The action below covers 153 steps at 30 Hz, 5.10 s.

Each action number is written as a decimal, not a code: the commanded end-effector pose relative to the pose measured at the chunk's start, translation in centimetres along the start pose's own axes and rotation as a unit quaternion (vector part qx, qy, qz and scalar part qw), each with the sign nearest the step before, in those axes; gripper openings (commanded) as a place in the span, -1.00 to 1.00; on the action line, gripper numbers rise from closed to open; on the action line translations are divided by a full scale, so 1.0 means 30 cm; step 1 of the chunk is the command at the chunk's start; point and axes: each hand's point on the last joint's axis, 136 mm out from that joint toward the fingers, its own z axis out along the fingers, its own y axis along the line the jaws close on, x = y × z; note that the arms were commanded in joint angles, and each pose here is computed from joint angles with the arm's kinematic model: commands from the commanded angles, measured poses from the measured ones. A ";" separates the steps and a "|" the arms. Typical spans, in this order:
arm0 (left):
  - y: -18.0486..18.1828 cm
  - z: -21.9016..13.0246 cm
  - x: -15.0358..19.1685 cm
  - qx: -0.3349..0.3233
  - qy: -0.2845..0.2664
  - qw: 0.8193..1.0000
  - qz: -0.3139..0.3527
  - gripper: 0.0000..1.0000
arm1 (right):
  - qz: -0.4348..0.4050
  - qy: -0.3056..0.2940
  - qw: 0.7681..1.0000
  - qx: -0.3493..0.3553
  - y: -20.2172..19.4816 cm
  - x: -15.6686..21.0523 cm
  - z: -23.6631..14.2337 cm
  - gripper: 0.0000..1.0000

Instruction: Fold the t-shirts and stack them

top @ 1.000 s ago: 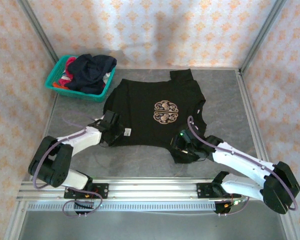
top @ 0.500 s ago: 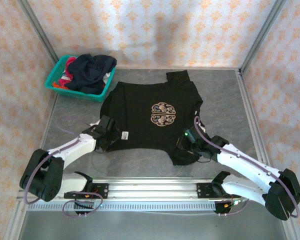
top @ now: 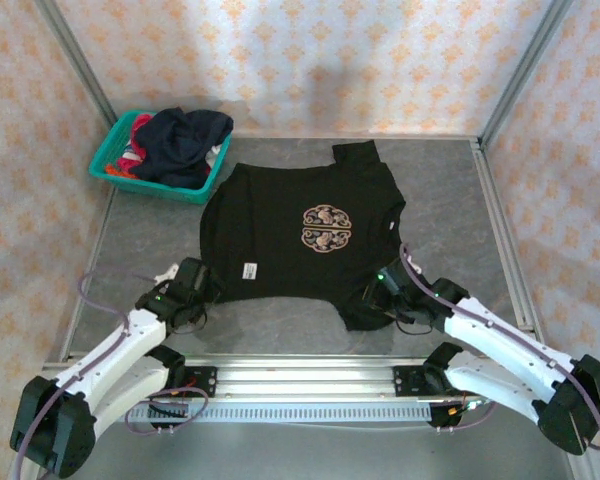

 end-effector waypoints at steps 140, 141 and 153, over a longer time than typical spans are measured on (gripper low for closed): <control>-0.024 0.022 0.006 -0.003 0.011 0.999 -0.041 -1.00 | 0.113 0.038 0.992 0.037 -0.017 0.096 0.160 -0.81; -0.023 0.021 0.005 -0.003 0.010 0.999 -0.041 -1.00 | 0.114 0.031 0.992 0.037 -0.020 0.089 0.152 -0.94; -0.081 -0.068 -0.066 0.010 -0.024 0.999 -0.021 -1.00 | 0.106 -0.062 0.992 -0.010 0.052 -0.070 0.017 -1.00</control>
